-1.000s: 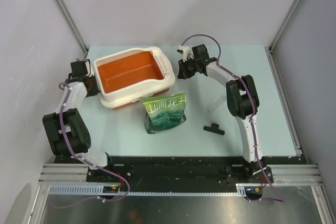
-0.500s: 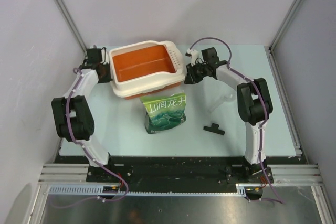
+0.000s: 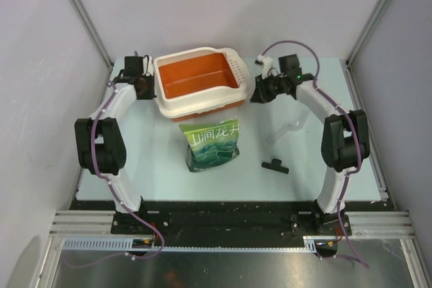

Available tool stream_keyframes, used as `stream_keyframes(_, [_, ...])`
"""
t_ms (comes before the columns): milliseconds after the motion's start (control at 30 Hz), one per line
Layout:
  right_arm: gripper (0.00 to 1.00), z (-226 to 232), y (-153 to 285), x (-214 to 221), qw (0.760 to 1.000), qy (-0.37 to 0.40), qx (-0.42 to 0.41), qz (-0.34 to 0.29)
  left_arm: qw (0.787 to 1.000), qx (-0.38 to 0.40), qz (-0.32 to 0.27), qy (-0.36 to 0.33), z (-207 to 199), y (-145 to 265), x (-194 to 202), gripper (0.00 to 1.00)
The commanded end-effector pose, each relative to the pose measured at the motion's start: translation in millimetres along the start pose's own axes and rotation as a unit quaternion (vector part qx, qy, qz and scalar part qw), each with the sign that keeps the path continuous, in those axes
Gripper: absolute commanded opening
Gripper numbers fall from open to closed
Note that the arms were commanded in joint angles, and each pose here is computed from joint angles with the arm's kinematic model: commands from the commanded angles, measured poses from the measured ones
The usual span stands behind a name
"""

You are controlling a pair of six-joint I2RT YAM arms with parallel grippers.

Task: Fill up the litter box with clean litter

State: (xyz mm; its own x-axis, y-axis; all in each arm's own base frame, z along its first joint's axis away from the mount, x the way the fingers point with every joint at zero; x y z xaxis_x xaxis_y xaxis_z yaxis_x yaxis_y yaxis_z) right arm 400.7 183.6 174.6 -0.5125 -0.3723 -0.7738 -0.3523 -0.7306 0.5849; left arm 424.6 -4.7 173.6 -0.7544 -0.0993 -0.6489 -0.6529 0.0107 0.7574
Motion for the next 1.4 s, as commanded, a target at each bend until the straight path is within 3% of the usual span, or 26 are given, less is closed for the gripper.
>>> stream_keyframes(0, [0.20, -49, 60, -43, 0.995, -0.001, 0.083, -0.055, 0.997, -0.002, -0.072, 0.037, 13, 43, -27, 0.00])
stream_keyframes(267, [0.20, -133, 21, -65, 0.976, -0.058, 0.185, -0.103, 0.993, -0.061, -0.069, 0.069, 32, 39, -21, 0.00])
stream_keyframes(400, [0.21, -158, -40, -63, 0.977, -0.080, 0.169, -0.100, 0.994, -0.081, -0.047, 0.052, 38, 19, -15, 0.00])
stream_keyframes(467, [0.22, -159, -51, -83, 0.977, -0.074, 0.160, -0.123, 0.995, -0.084, -0.037, 0.033, 40, 6, -17, 0.00])
stream_keyframes(600, [0.22, -149, -75, -82, 0.983, -0.083, 0.117, -0.118, 0.997, -0.068, -0.027, -0.010, 35, -13, -24, 0.00])
stream_keyframes(833, [0.23, -108, -66, -61, 0.988, -0.130, 0.015, -0.078, 0.998, -0.024, -0.028, -0.055, 0, -33, -33, 0.00])
stream_keyframes(1000, [0.23, -87, -30, -45, 0.974, -0.216, -0.002, -0.069, 0.997, 0.008, -0.026, -0.075, -33, -43, -32, 0.00])
stream_keyframes(1367, [0.24, -58, 13, -13, 0.966, -0.254, 0.001, -0.050, 0.994, 0.045, -0.023, -0.094, -73, -64, -31, 0.01])
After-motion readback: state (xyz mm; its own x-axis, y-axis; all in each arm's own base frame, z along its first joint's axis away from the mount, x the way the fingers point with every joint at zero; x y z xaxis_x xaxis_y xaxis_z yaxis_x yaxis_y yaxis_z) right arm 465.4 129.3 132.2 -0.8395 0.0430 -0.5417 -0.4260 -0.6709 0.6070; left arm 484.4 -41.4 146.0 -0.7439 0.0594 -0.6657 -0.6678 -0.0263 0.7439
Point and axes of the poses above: each gripper's point midway between its finger pads, its own y axis back along the fingers, its own z axis along the line the jaws close on, x = y × z, the point moved 7 cm from there along y, back along the fingers, and after that the axes turned 6 degrees about y, right-handed, at the moved point
